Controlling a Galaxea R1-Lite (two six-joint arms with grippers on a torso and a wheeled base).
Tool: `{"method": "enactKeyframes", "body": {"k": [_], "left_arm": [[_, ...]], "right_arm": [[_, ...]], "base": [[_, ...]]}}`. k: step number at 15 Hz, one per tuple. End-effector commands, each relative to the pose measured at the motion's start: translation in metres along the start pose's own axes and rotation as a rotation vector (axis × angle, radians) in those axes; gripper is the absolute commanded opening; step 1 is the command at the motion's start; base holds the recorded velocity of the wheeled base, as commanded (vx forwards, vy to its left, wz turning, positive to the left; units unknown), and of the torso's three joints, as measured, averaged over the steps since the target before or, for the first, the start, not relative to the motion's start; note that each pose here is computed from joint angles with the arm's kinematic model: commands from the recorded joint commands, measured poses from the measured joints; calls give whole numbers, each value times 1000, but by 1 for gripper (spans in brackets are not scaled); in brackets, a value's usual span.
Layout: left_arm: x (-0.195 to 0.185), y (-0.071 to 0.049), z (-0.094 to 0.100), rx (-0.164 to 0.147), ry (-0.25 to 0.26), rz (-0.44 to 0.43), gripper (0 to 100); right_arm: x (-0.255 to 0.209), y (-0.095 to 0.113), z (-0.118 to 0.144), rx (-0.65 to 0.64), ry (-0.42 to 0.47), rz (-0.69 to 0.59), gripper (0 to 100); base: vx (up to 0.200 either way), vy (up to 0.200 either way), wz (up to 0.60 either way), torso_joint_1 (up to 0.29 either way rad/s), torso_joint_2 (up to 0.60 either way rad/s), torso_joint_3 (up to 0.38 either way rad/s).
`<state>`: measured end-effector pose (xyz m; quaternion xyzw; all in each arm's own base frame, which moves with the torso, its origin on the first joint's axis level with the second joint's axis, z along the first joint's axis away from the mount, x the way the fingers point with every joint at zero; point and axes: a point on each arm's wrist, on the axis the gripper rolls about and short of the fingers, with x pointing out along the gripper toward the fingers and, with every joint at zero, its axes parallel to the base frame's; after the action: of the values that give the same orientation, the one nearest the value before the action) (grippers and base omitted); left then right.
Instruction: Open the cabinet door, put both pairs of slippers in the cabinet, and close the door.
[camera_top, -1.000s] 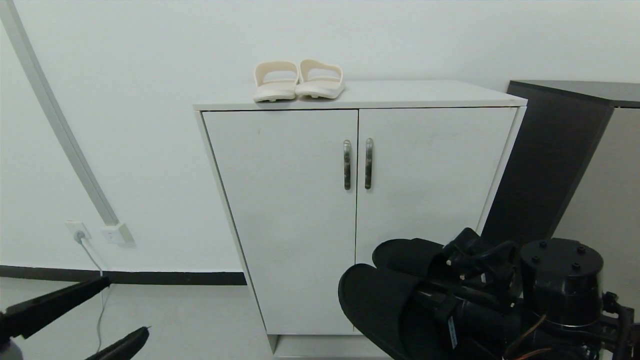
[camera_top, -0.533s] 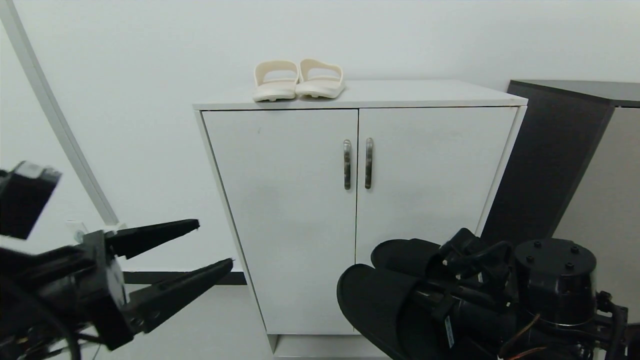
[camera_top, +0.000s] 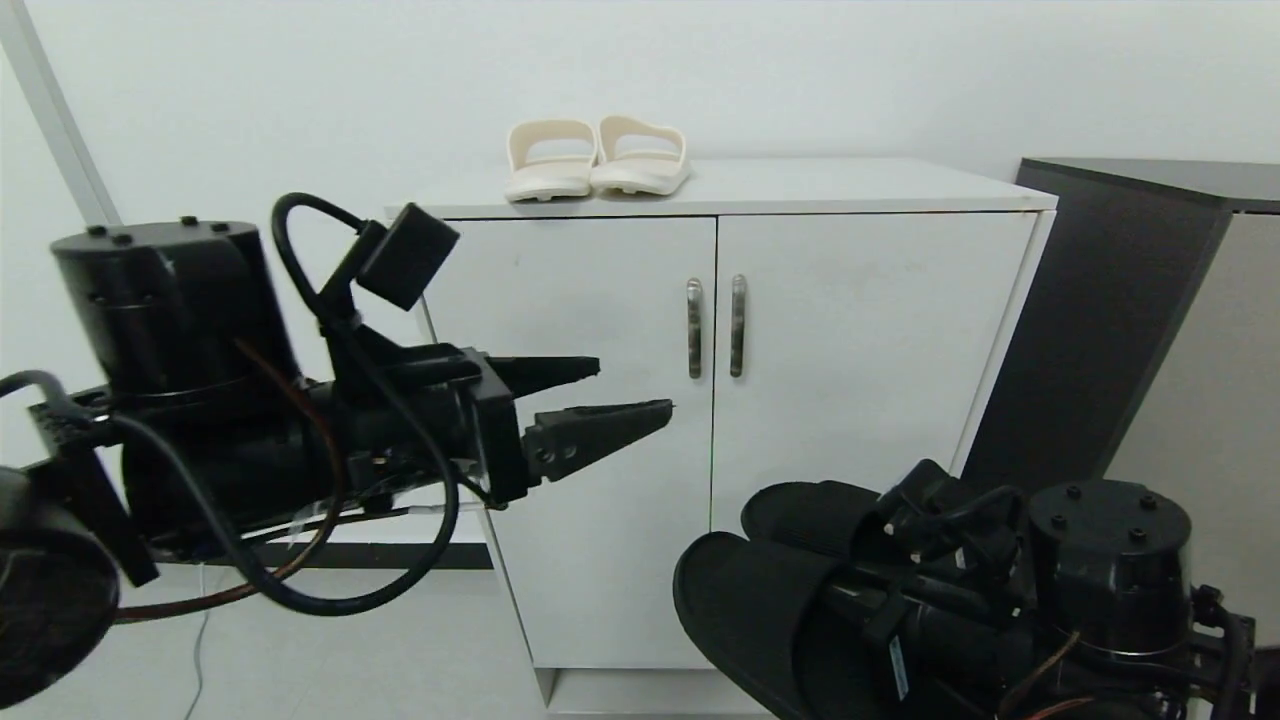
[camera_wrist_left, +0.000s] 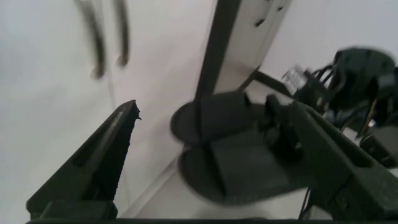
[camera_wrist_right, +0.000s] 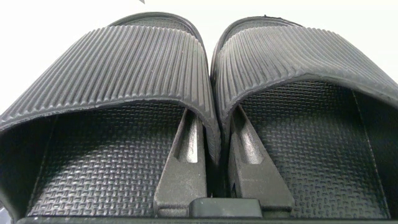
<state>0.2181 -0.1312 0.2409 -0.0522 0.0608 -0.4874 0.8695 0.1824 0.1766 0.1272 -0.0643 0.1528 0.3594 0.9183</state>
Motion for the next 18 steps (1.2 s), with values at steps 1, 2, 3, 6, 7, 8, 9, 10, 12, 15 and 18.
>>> {"method": "enactKeyframes", "body": {"k": [1,2,3,6,7,8,9,10,12,15,18], "left_arm": [[36,7,-1,-47,23,-44,100],[46,8,2,-53,20,-55,100],[54,11,3,-56,18,-60,100],[88,23,8,-75,2,-80,100],[94,26,11,-96,-4,-83,100],[100,29,12,-107,-9,-84,100],[104,31,12,-113,-11,-84,100],[114,36,11,-135,-10,-92,100],[125,41,11,-143,-4,-93,100],[136,47,10,-156,13,-78,100],[141,52,10,-156,-3,0,100]], "right_arm": [[1,0,-1,0,4,2,0],[1,0,-1,0,4,2,0],[0,0,-1,0,6,2,0],[0,0,-1,0,6,4,0],[0,0,-1,0,6,4,0],[0,0,-1,0,4,4,0],[0,0,-1,0,4,5,0],[0,0,-1,0,6,5,0],[0,0,-1,0,4,4,0],[-1,0,-1,0,1,4,0],[-1,0,-1,0,3,4,0]], "base": [[0,0,0,0,0,0],[0,0,0,0,0,0],[0,0,0,0,0,0],[0,0,0,0,0,0],[0,0,0,0,0,0],[0,0,0,0,0,0],[0,0,0,0,0,0],[0,0,0,0,0,0],[0,0,0,0,0,0],[0,0,0,0,0,0],[0,0,0,0,0,0]]}}
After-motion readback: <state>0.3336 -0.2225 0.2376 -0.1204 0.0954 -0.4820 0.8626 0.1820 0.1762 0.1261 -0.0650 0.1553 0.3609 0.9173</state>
